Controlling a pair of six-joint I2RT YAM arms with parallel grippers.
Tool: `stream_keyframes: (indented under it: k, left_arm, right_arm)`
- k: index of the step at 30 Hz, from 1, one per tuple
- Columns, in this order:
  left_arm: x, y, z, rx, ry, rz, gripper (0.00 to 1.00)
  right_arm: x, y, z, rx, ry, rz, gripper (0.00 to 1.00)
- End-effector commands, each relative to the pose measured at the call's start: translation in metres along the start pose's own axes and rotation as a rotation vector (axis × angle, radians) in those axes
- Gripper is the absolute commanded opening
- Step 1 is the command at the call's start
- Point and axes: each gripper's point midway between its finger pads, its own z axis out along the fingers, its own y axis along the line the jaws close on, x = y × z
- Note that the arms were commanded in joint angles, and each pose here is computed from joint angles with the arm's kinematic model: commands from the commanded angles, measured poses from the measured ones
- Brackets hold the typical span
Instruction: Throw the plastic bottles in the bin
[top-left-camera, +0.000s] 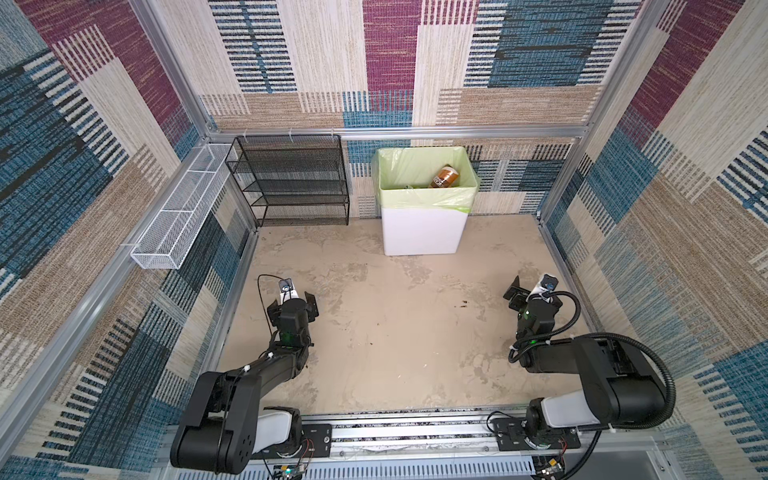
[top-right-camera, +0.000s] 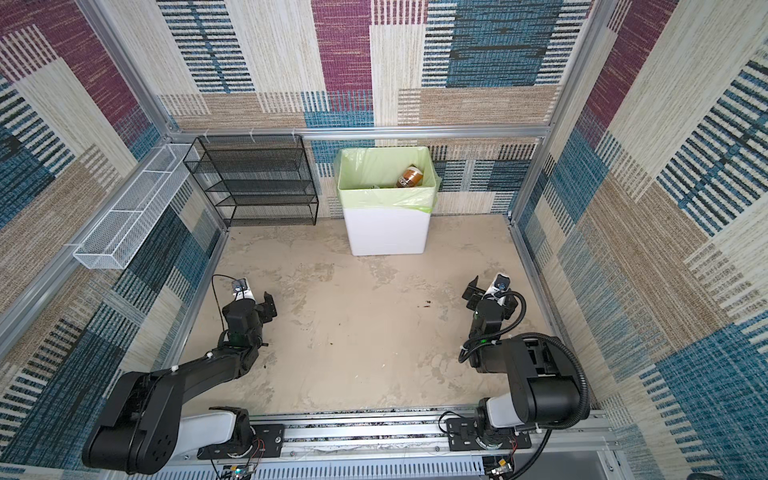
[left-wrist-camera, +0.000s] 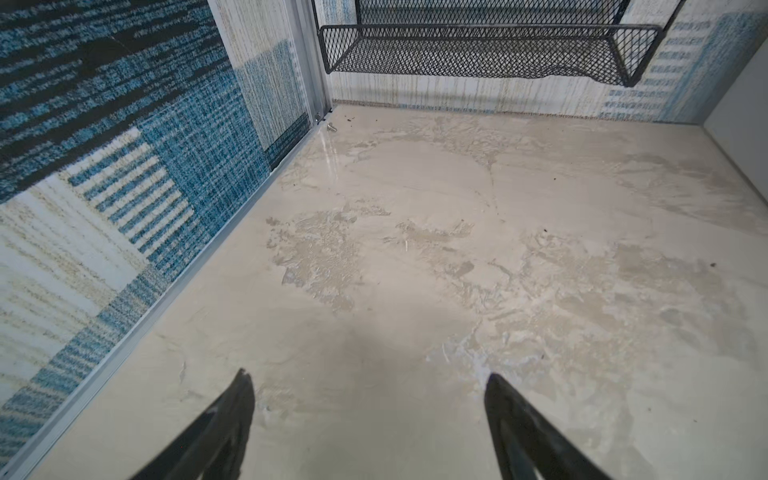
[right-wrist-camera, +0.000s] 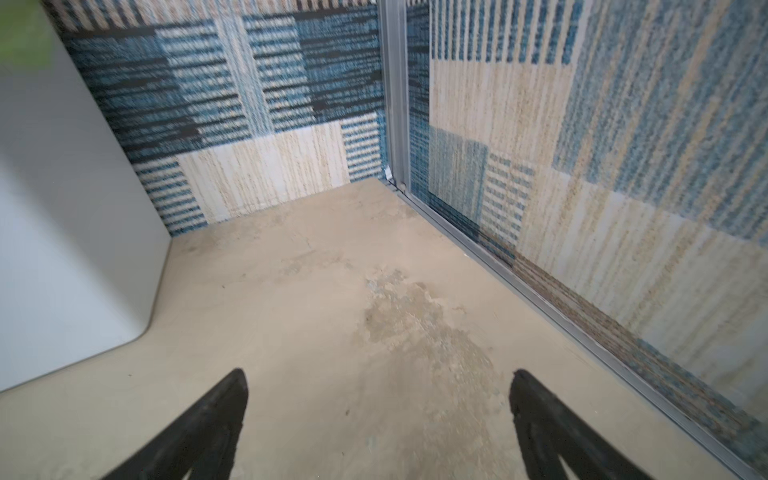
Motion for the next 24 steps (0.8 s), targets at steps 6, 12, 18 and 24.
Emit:
stream_keyframes:
  k: [6, 12, 18, 24]
  left_arm:
    - [-0.019, -0.022, 0.017, 0.066, -0.143, 0.082, 0.92]
    - [-0.013, -0.026, 0.027, 0.116, -0.054, 0.071, 0.96]
    - [-0.005, -0.026, 0.040, 0.142, -0.030, 0.052, 0.97]
    - [-0.005, -0.028, 0.039, 0.153, -0.030, 0.055, 0.98]
  right_arm:
    - [-0.013, 0.047, -0.004, -0.267, -0.077, -0.077, 0.99]
    - [-0.010, 0.043, -0.008, -0.257, -0.102, -0.067, 0.99]
    - [-0.009, 0.042, -0.009, -0.257, -0.099, -0.068, 0.99]
    - [-0.010, 0.042, -0.009, -0.257, -0.101, -0.068, 0.99]
